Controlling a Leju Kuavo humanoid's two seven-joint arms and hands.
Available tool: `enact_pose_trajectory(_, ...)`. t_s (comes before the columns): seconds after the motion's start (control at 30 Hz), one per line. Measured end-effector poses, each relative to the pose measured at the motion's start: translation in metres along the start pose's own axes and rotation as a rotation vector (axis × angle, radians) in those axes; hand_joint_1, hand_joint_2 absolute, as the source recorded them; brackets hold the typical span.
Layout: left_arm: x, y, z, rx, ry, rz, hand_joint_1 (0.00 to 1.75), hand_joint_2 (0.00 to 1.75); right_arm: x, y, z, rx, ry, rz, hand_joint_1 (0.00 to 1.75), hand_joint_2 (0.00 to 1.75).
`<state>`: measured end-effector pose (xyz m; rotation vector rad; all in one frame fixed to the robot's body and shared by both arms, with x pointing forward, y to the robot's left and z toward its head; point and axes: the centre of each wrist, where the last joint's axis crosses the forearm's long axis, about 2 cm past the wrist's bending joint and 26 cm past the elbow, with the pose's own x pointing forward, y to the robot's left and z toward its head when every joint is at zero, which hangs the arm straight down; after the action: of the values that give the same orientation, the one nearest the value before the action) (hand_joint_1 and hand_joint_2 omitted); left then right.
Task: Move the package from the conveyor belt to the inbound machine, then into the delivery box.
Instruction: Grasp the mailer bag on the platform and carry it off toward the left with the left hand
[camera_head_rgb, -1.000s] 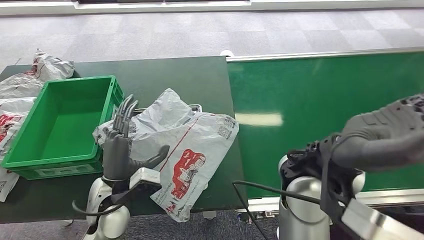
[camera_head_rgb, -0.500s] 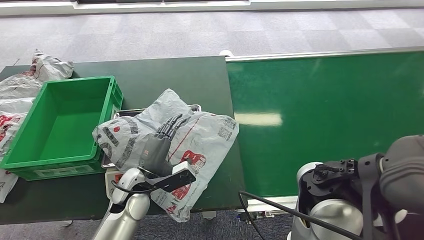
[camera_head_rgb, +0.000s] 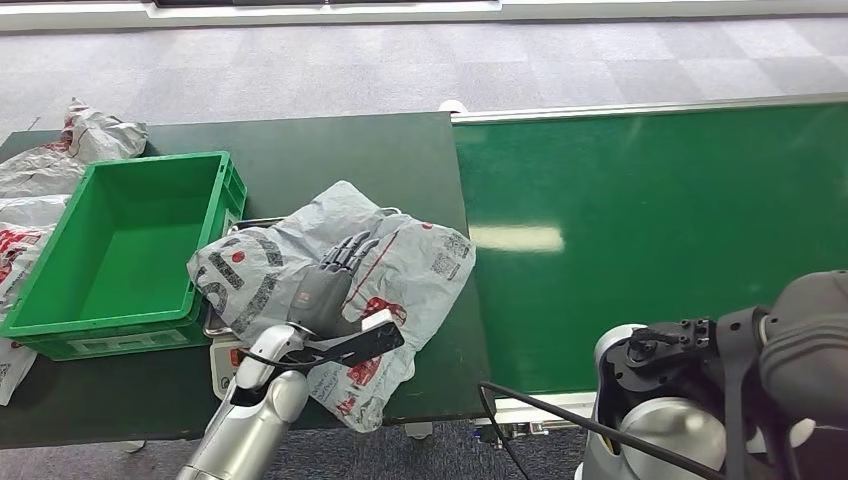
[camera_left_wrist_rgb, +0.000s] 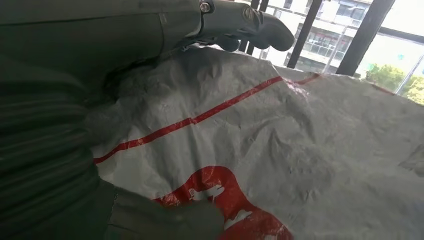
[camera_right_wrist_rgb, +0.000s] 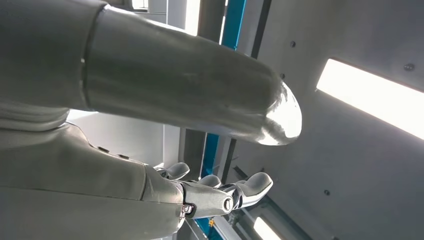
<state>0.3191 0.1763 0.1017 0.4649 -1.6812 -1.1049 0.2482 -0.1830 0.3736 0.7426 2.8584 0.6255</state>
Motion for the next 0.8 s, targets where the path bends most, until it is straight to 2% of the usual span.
enact_pose_trajectory(0.53, -0.0016, 0.0036, -0.0056, 0.026, 0.004, -0.011, 1.75, 1.75, -0.0011, -0.0013, 0.0002, 0.003, -0.003, 0.01, 0.0, 0.0)
enact_pose_trajectory(0.8, 0.0001, 0.0089, -0.0065, 0.072, -0.042, 0.034, 1.75, 1.75, -0.0025, -0.003, 0.0006, 0.002, 0.002, 0.015, 0.0, 0.0)
